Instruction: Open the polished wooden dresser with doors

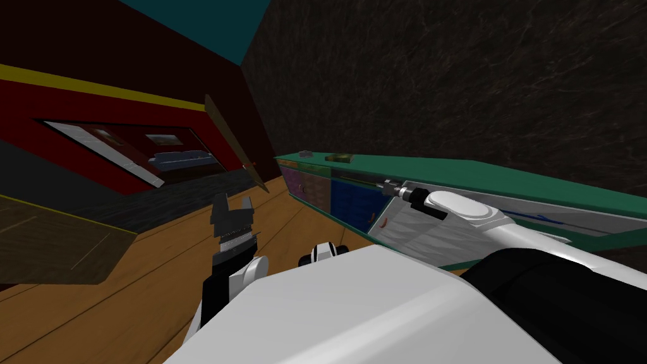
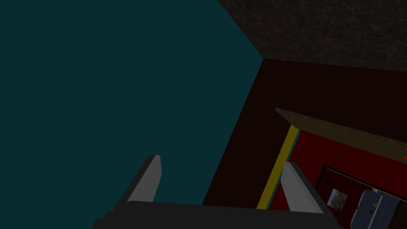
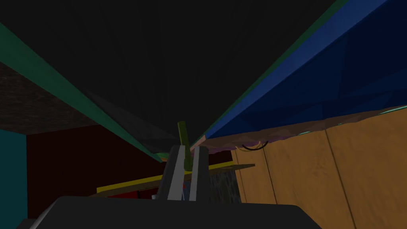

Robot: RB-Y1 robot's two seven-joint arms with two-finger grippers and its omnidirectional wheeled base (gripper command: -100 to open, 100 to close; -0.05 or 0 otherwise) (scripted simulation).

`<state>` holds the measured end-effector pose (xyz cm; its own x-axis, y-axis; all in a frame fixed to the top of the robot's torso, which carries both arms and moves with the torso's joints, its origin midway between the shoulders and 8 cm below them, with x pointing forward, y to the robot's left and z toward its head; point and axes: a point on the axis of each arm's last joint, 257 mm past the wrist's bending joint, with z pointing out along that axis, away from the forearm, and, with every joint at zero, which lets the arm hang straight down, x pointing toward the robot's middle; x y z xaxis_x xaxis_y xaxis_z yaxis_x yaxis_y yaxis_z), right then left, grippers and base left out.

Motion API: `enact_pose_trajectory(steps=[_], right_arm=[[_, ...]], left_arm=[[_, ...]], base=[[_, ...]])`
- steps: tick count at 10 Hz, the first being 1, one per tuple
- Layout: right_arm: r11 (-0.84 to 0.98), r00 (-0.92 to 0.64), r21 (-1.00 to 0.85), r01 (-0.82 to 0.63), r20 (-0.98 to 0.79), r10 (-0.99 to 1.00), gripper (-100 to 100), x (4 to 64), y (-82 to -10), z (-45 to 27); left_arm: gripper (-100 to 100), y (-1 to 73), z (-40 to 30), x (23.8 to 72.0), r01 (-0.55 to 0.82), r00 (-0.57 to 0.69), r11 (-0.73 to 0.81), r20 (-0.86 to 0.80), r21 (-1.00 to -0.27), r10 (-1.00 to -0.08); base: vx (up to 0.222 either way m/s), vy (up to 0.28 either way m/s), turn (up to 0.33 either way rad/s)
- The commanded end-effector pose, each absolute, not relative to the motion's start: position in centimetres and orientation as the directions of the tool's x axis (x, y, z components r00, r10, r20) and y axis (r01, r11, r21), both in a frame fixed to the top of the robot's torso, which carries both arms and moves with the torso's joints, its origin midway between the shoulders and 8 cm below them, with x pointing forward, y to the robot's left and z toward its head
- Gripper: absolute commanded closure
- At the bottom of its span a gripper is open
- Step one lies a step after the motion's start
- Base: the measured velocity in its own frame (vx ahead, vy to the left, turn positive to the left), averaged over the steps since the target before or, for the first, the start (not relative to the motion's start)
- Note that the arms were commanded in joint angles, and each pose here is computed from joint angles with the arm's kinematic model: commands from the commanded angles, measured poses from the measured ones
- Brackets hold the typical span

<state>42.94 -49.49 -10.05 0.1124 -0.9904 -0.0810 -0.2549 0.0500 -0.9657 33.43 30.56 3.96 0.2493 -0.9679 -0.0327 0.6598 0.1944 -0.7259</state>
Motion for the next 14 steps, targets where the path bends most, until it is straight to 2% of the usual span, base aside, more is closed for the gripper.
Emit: enact_pose_trajectory(steps=[1, 8, 11, 14], right_arm=[[0.09, 0.09, -0.964, -0.252, -0.116, -0.989, 100, 44.2, -50.2, -11.5], [0.159, 0.035, -0.965, -0.208, -0.17, -0.985, 100, 48.1, -52.2, -12.4], [0.201, 0.028, -0.95, -0.24, -0.214, -0.976, 100, 49.8, -51.0, -16.1], [0.21, 0.019, -0.957, -0.2, -0.218, -0.976, 100, 51.6, -51.8, -14.2]], left_arm=[[0, 30.6, 4.0, 33.4, 0.66, 0.249, 0.194, -0.033, -0.726, -0.968], [0, 30.6, 3.9, 33.4, 0.659, 0.249, 0.195, -0.033, -0.726, -0.968], [0, 30.6, 4.0, 33.4, 0.66, 0.249, 0.195, -0.033, -0.726, -0.968], [0, 30.6, 4.0, 33.4, 0.659, 0.249, 0.195, -0.033, -0.726, -0.968]], base=[[-0.087, 0.004, 0.022], [-0.055, -0.018, -0.033], [-0.115, -0.033, -0.037], [-0.003, 0.004, 0.003]])
